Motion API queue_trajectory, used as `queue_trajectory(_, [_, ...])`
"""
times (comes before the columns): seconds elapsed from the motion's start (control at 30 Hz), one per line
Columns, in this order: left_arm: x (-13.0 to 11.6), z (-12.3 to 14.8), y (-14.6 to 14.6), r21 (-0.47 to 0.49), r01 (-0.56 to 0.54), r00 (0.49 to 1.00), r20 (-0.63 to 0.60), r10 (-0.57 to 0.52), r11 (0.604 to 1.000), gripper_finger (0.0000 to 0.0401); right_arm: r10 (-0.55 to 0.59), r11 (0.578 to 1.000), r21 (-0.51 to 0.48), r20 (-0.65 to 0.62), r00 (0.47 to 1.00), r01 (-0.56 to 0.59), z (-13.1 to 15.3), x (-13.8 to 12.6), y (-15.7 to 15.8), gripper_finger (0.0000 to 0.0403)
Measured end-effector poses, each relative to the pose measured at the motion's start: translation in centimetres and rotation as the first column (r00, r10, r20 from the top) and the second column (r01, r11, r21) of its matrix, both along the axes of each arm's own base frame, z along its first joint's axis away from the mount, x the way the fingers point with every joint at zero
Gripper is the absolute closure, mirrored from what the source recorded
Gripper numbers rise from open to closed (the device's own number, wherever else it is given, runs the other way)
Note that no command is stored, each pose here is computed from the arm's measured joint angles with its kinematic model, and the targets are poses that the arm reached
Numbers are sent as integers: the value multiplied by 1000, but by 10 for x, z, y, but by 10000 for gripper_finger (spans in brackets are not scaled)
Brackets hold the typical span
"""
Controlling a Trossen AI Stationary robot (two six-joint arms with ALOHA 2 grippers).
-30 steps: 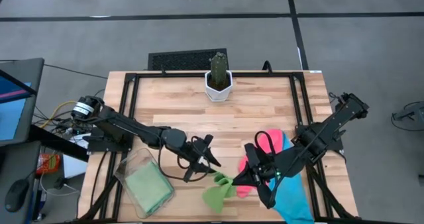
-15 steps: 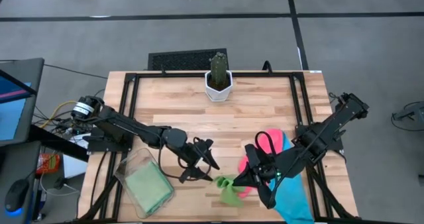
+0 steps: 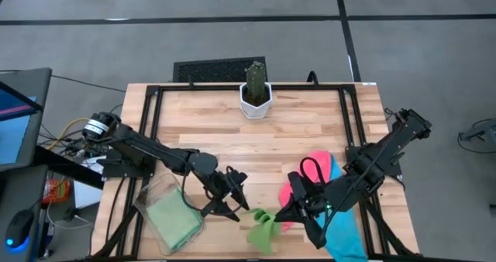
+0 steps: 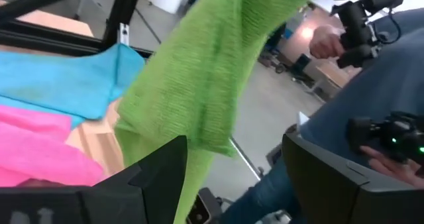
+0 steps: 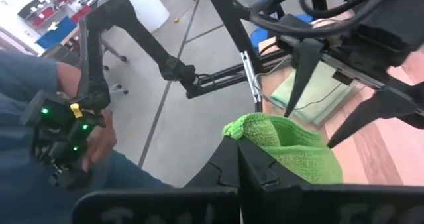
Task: Fold microfiber towels
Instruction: Fold the green microfiber cloth
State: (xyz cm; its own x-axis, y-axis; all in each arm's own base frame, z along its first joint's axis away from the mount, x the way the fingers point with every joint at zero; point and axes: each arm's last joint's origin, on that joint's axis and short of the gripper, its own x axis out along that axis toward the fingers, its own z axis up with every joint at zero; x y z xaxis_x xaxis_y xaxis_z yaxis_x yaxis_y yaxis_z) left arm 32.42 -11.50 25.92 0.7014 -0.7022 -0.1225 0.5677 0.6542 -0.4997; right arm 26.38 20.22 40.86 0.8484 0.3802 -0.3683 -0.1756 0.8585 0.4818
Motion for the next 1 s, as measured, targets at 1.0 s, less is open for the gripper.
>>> queue_trajectory(1.0, [6,-1,-3,212,-372,918,230,324,904,237,1,1000,-11,4,1000,-1,0,1,-1,388])
